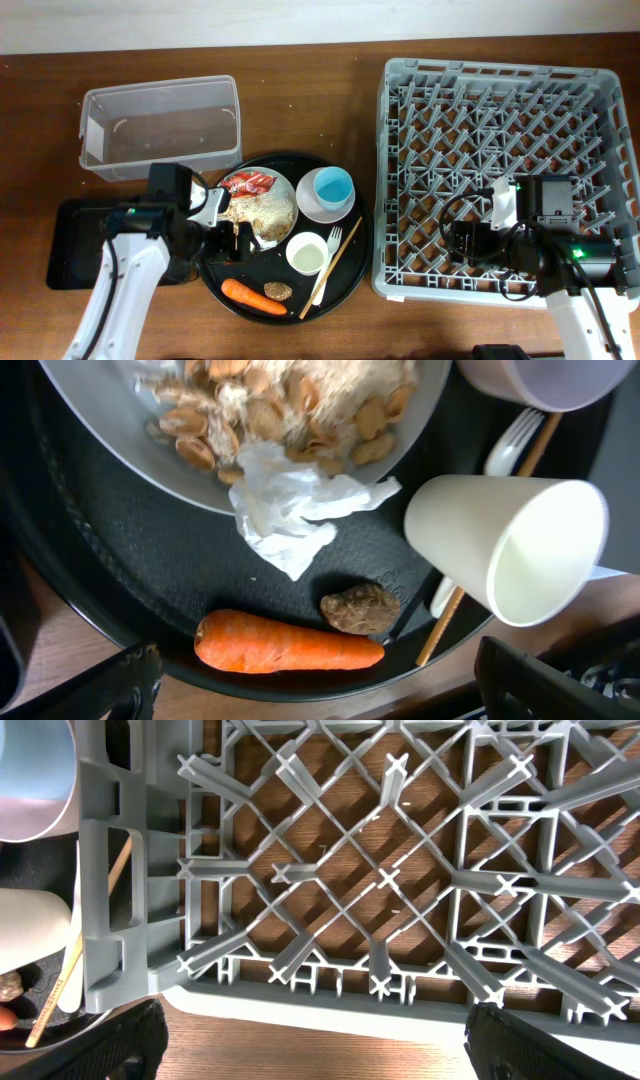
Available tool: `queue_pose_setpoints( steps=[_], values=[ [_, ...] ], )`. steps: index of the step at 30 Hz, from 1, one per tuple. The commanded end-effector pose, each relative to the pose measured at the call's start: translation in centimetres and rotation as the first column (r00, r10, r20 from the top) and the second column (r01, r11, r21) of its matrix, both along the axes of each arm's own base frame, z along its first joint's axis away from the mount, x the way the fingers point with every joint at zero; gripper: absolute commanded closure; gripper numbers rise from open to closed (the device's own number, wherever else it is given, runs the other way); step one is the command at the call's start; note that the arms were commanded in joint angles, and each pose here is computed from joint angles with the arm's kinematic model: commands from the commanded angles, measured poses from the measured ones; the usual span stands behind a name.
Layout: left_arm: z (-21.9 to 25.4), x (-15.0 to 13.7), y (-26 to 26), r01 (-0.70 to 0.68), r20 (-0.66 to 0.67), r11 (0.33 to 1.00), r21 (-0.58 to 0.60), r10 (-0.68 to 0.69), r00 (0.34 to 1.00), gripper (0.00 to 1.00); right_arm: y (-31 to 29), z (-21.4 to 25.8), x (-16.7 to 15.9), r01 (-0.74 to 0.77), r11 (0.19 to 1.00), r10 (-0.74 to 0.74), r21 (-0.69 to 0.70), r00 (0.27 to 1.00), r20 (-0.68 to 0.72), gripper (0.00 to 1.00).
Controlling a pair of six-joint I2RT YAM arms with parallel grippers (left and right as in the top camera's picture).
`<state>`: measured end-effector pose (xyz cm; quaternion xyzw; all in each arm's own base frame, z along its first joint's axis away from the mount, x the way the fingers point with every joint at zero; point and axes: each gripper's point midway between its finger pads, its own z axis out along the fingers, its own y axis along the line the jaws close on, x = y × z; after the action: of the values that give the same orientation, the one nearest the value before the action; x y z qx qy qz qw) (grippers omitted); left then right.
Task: Sort waste into correct bins and load items into the dishwasher rack
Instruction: 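Reach the left gripper to the plate and grasp the white tissue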
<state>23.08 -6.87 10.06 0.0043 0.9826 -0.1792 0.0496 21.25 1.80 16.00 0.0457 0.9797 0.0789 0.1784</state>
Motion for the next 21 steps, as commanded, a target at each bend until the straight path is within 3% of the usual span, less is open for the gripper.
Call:
queue_pose_setpoints(
  steps=[1,4,6,10,21],
  values=[
    [-1.2,0.5,-0.2,-0.018,-0.063,1.000,-0.009,0.017,0.998,0.01,0.3,0.7,0.3,-0.001,1.000,0.001,0.011,1.000,0.019,0.02],
    [-2.1,0.8,-0.2,-0.018,-0.089,1.000,-0.008,0.017,0.996,0.09,0.3,0.7,0.3,-0.001,1.000,0.001,0.011,1.000,0.019,0.02],
    [-2.7,1.1,-0.2,-0.018,-0.097,1.000,-0.008,0.017,0.995,0.29,0.3,0.7,0.3,-0.001,1.000,0.001,0.011,1.000,0.019,0.02],
    [-3.3,1.5,-0.2,-0.018,-0.104,1.000,-0.008,0.017,0.994,0.43,0.3,0.7,0.3,-0.001,1.000,0.001,0.011,1.000,0.019,0.02],
    [-4.4,2.3,-1.9,0.039,-0.090,0.999,-0.018,-0.041,0.995,0.54,0.3,0.7,0.3,-0.001,1.000,0.001,0.011,1.000,0.019,0.02]
  ],
)
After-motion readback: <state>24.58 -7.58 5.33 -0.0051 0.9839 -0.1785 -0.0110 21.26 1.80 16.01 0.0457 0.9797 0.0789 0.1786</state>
